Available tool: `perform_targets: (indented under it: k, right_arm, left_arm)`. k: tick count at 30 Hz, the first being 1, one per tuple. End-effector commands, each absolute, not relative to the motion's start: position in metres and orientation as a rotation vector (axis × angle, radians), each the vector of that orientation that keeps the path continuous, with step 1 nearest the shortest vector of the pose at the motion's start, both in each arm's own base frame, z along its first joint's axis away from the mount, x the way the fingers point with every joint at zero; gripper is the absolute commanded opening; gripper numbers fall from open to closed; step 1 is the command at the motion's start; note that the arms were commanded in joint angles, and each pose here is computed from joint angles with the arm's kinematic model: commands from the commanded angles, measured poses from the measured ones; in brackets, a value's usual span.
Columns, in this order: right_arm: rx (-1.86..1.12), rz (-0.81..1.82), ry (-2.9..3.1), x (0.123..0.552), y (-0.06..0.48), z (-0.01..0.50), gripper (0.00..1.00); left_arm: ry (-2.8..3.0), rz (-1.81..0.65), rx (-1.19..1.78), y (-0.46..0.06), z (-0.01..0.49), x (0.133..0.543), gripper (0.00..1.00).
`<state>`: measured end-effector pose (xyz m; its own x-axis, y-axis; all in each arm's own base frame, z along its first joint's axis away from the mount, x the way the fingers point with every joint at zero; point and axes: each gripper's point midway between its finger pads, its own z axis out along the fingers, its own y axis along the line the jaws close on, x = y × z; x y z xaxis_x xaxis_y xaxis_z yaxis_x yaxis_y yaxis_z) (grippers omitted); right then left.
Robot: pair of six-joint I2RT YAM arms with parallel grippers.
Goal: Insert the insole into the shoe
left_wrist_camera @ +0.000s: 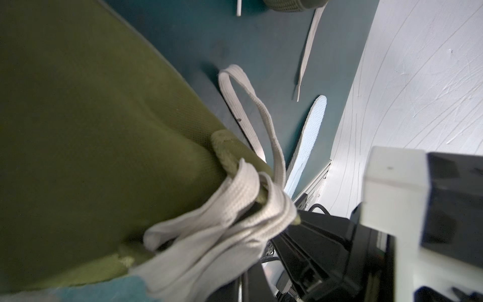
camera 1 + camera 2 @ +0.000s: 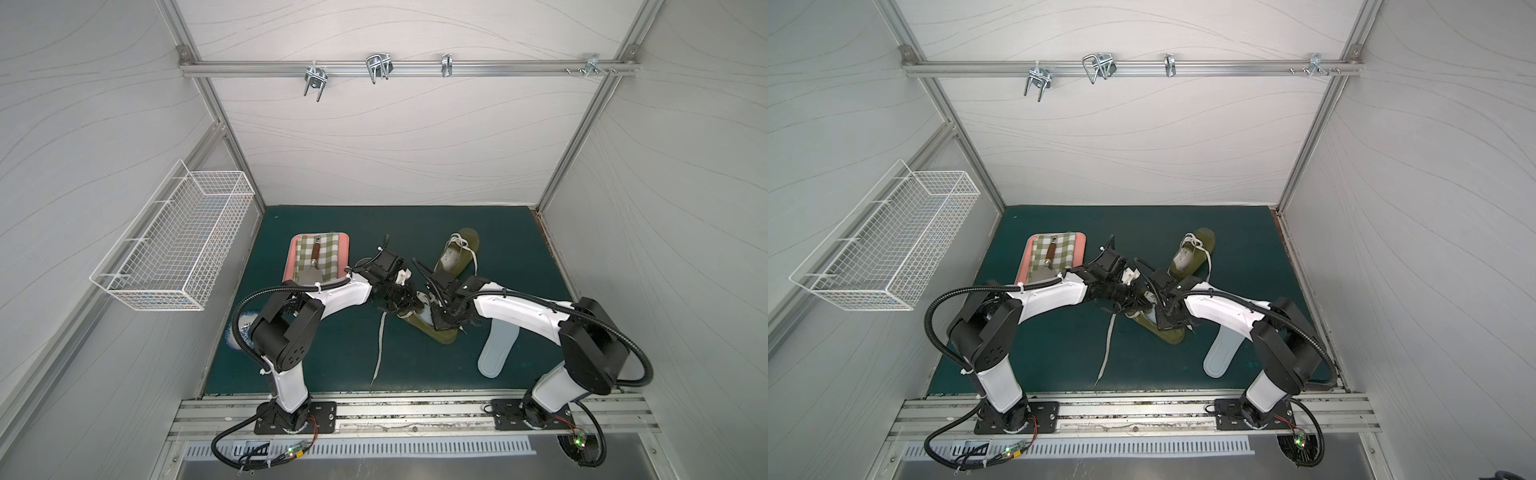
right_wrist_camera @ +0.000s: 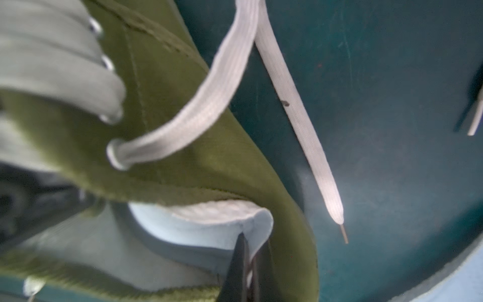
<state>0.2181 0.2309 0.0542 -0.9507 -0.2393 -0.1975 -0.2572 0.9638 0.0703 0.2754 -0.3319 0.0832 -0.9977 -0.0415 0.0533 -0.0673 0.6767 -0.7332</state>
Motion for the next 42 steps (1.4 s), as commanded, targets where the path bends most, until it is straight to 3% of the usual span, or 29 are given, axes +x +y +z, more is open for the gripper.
perform_targets:
  k: [1,4,7,9,11,14,23,35,42]
  right_arm:
    - [-0.407,-0.084,2.896,0.227,0.203,0.054,0.00]
    - [-0.414,-0.143,2.839,0.239,0.191,0.072,0.00]
    - [-0.436,0.018,2.835,0.237,0.209,0.085,0.00]
    - [-0.442,0.119,2.854,0.230,0.220,0.088,0.20]
    - [-0.438,0.172,2.868,0.226,0.224,0.089,0.32]
    - [-0.429,0.192,2.858,0.224,0.224,0.098,0.36]
    - [-0.495,0.120,2.728,0.242,0.224,0.128,0.67]
    - [-0.543,0.207,2.760,0.270,0.247,0.096,0.69]
    - [-0.431,0.070,2.760,0.292,0.218,0.086,0.69]
  left_arm:
    - [-2.832,1.333,0.046,-0.340,0.105,0.273,0.00]
    - [-2.845,1.318,0.050,-0.335,0.105,0.273,0.00]
    - [-2.845,1.314,0.059,-0.335,0.102,0.275,0.00]
    - [-2.844,1.320,0.059,-0.336,0.103,0.276,0.00]
    - [-2.841,1.320,0.059,-0.336,0.103,0.275,0.00]
    - [-2.843,1.323,0.056,-0.336,0.105,0.275,0.00]
    - [-2.838,1.325,0.059,-0.337,0.104,0.275,0.00]
    - [-2.838,1.331,0.057,-0.336,0.106,0.275,0.00]
    - [-2.841,1.330,0.058,-0.334,0.107,0.275,0.00]
